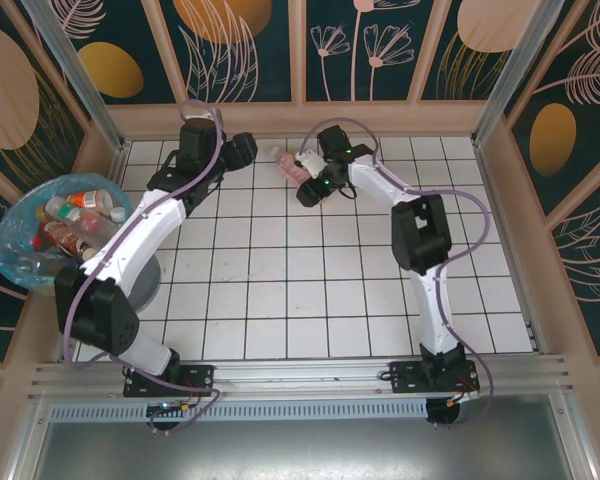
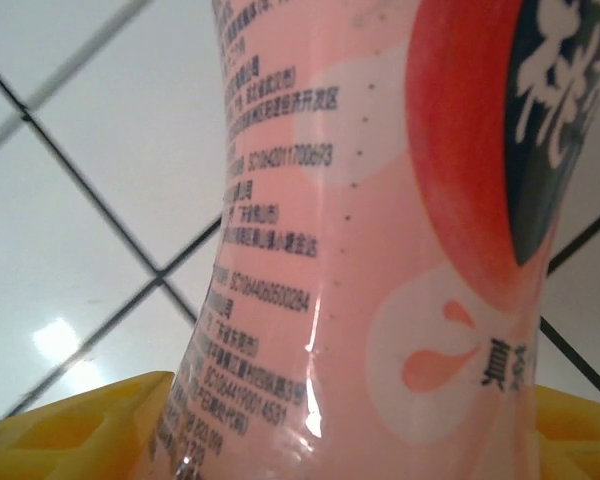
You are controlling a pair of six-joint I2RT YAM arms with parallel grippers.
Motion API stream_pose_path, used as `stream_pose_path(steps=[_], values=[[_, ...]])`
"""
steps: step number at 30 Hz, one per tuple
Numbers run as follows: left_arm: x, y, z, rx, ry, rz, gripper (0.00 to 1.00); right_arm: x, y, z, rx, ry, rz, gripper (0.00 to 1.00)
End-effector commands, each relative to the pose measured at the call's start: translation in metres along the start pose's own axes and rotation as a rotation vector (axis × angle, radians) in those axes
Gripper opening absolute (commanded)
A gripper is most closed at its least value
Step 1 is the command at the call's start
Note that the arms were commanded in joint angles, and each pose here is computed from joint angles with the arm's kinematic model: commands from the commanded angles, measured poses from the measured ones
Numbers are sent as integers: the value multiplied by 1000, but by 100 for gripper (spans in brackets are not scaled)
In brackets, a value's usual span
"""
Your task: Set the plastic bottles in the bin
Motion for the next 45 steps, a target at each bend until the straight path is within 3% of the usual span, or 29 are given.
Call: stream_pose_path(steps=[1, 9, 13, 17, 25, 27, 29, 32, 34, 37, 38, 41, 45], values=[[-27, 35, -23, 106, 9, -103, 78, -45, 67, 23, 8, 1, -239, 56], [-47, 90, -62, 362, 120, -137, 80, -55, 164, 115, -162, 101, -679, 54], [-35, 103, -82, 530, 136, -23, 78, -52, 194, 151, -283, 128, -812, 53], [-20, 114, -93, 664, 129, 87, 76, -51, 207, 172, -343, 154, -855, 53], [1, 112, -91, 725, 120, 213, 56, -50, 210, 186, -373, 174, -869, 52], [5, 114, -91, 726, 108, 232, 44, -50, 210, 186, -372, 175, -873, 53], [4, 116, -89, 707, 102, 220, 25, -51, 211, 187, -373, 176, -877, 54], [-4, 123, -87, 681, 102, 166, 2, -53, 213, 186, -366, 174, -886, 61], [-14, 131, -87, 652, 107, 104, 0, -56, 216, 185, -354, 166, -896, 69], [-39, 148, -86, 564, 96, -33, 0, -66, 223, 183, -318, 147, -914, 96], [-50, 156, -85, 515, 82, -93, 0, -70, 226, 181, -299, 141, -922, 99], [-89, 193, -74, 318, 29, -314, 0, -80, 232, 173, -219, 117, -926, 99], [-137, 254, -46, -50, -44, -592, 0, -86, 234, 165, -150, 108, -917, 99]])
Point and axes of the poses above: each hand's point on the last joint's axis, 136 mm out from that joint toward the fingers, its own y axis back along the fingers, its own z axis along the line the jaws close on, x = y × z, the point moved 5 cm from there along y, back along the fingers, and after that the axes turned 14 degrees about y, right-handed, at the moved point
